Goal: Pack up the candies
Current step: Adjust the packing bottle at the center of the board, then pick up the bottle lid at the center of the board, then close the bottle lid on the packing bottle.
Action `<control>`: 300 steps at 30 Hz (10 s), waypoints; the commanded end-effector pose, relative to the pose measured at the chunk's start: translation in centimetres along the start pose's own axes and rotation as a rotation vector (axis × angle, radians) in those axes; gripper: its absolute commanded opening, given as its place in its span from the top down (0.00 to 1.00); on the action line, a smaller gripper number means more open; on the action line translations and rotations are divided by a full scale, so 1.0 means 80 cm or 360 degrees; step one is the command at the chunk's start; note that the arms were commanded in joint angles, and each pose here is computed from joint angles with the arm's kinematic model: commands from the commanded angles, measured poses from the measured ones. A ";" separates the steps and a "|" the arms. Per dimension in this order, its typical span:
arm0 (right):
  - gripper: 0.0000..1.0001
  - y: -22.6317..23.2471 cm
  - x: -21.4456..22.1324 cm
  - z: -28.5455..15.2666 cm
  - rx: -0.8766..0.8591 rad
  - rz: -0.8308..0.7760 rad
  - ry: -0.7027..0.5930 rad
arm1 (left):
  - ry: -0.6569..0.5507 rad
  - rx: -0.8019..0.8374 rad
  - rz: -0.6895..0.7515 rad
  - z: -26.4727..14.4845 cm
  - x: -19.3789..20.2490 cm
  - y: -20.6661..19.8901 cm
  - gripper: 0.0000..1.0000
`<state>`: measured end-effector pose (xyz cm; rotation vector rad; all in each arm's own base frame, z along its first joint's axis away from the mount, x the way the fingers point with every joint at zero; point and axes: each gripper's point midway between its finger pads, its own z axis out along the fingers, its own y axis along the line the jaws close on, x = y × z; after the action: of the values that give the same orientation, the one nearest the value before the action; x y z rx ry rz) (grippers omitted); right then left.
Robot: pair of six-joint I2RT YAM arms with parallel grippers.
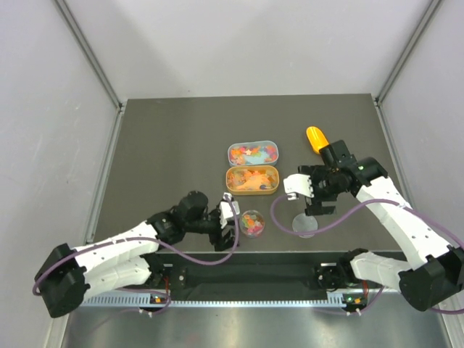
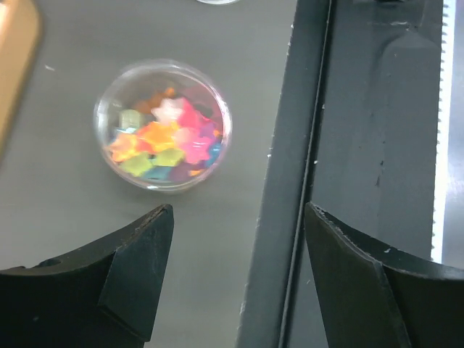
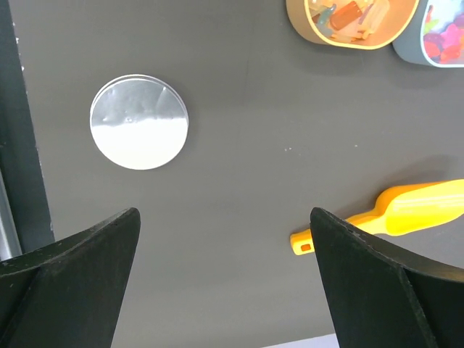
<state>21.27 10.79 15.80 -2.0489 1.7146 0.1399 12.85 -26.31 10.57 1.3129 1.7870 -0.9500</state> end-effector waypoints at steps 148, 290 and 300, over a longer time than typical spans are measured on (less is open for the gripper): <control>0.37 0.022 -0.191 0.151 -0.0532 -0.0990 -0.0404 | -0.0197 -0.1776 -0.0835 -0.214 -0.012 0.218 0.01; 0.78 0.041 -0.175 0.182 -0.0644 -0.0545 -0.0226 | -0.0262 -0.1166 -0.0906 -0.154 -0.029 0.178 0.37; 0.76 0.047 -0.170 0.197 -0.0701 -0.0505 -0.0152 | -0.0301 -0.1180 -0.0730 -0.167 -0.056 0.182 0.33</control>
<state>18.89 29.32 8.17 -2.4978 1.3260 0.5175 25.19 -13.14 15.49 0.2966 2.1493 -0.5191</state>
